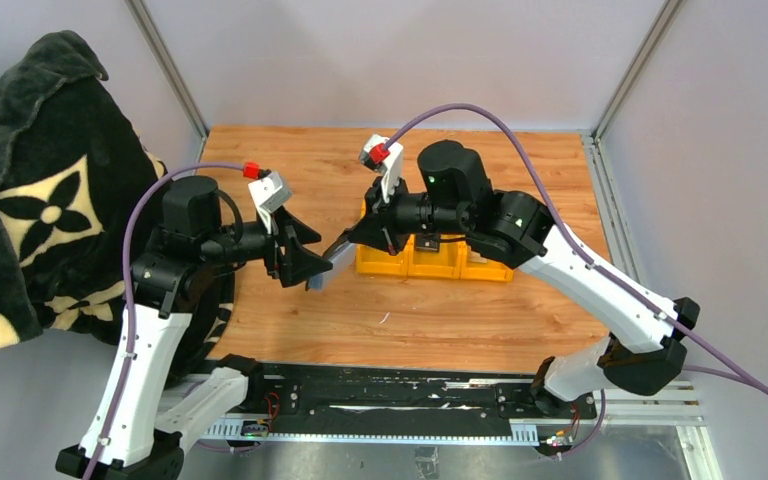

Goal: Take the credit cards out of the card holder
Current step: Open the card holder at the center of the board.

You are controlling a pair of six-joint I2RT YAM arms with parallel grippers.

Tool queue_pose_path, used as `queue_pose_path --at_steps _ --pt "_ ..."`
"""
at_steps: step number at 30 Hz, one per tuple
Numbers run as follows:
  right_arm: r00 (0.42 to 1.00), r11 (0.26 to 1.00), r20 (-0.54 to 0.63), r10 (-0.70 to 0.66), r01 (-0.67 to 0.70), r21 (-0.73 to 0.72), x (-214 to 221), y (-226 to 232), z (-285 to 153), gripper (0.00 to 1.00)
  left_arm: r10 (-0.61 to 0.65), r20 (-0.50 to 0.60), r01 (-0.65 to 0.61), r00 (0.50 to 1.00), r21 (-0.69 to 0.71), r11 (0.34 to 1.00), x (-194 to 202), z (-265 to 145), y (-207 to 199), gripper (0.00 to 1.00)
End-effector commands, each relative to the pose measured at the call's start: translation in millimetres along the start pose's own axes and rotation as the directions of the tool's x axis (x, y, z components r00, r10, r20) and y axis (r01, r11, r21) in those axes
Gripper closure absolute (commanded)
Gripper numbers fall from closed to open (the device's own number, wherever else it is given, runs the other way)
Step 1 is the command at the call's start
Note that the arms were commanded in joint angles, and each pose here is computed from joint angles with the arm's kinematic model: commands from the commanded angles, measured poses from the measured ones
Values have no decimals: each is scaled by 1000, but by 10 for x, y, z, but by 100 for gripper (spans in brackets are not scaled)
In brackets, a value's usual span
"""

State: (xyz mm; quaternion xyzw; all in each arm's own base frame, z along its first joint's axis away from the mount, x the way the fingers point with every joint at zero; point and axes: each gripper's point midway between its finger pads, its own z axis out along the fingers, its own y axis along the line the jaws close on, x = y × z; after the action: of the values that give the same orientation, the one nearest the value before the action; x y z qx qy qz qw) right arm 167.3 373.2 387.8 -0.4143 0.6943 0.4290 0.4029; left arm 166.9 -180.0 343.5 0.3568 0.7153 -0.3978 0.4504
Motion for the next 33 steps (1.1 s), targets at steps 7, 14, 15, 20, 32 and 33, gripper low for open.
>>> queue_pose_path --at_steps 7,14,15,20,32,33 --pt "971 953 -115 -209 229 199 -29 12 79 100 96 35 -95 995 -44 995 -12 -67 17 30" --pt "973 927 -152 -173 213 309 -129 -43 42 100 137 20 -131 990 -171 976 46 -121 218 59" --pt "976 924 -145 -165 205 324 -161 -54 23 100 141 28 -134 990 -192 972 40 -129 246 63" --pt "983 937 -132 -130 165 307 -178 18 72 100 176 84 -153 981 -231 961 -43 -162 262 77" --pt "994 978 -87 -62 78 193 -239 320 166 100 143 95 -128 985 -148 981 -50 -68 184 53" --pt "995 979 -82 -58 73 188 -248 334 166 100 144 99 -127 985 -159 979 -67 -68 206 54"
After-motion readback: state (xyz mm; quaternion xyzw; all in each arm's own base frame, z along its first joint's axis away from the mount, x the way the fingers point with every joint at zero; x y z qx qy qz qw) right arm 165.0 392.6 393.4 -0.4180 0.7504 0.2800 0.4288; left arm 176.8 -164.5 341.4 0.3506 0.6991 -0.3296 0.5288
